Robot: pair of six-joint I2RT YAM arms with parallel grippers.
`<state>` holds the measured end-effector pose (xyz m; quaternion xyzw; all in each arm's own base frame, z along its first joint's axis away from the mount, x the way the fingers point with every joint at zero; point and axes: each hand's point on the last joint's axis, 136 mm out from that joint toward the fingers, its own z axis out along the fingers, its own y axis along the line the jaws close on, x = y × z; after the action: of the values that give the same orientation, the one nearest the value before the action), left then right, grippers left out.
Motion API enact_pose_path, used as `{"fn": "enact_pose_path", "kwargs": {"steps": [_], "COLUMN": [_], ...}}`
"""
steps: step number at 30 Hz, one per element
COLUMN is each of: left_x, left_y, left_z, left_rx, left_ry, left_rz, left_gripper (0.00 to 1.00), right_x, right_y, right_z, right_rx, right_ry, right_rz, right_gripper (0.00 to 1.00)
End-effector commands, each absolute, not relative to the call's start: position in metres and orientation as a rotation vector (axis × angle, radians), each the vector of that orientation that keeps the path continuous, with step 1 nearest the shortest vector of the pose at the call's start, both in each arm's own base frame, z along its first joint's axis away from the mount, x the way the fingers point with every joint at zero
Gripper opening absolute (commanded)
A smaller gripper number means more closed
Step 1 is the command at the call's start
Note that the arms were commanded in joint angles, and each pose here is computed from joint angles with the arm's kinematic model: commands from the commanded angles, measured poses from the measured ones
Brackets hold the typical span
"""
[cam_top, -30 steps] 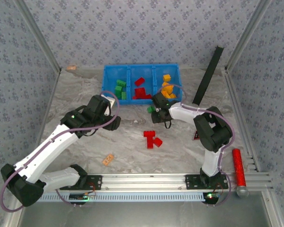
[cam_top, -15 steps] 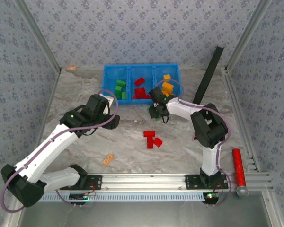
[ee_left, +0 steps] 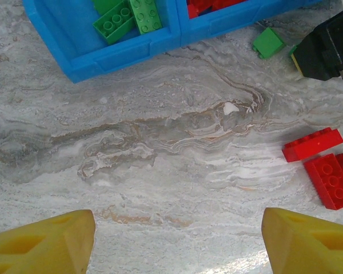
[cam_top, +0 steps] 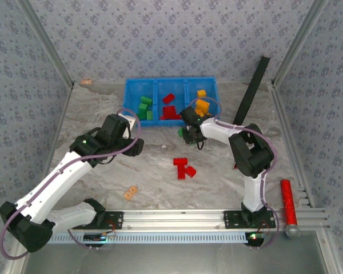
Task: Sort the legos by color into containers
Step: Pick up the lego from the center of the table, then place the lego in the container.
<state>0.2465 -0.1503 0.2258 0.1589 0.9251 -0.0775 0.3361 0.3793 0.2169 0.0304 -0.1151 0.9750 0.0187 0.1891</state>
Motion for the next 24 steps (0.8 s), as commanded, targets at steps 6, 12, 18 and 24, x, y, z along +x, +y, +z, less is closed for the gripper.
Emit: {"fn": "enact_pose_path", "kwargs": {"steps": [6, 12, 18, 24], "left_x": [0.234, 0.225, 0.216, 0.210], "left_y": [-0.132, -0.115, -0.106, -0.103], "left_z": [0.276, 0.279, 0.273, 0.263], "left_rx": [0.375, 0.344, 0.323, 0.291], "left_ry": [2.284, 2.285, 2.299, 2.330], "left_rz": [-0.241, -0.221, -0.224, -0.242], "left_gripper": [0.79, 0.81, 0.81, 0.81], "right_x": [0.371, 0.393, 0.436, 0.465], "right_y": [0.236, 0.289, 0.355, 0.412], "right_z": [0.118, 0.190, 0.226, 0.226], "right_rx": [-0.340, -0.521, -0.696, -0.826], "right_ry": [2.696, 2.458, 2.203, 2.057], "right_rz": [0.198, 0.262, 0.210, 0.186], "right_gripper": [0.27, 0.28, 0.28, 0.28]}}
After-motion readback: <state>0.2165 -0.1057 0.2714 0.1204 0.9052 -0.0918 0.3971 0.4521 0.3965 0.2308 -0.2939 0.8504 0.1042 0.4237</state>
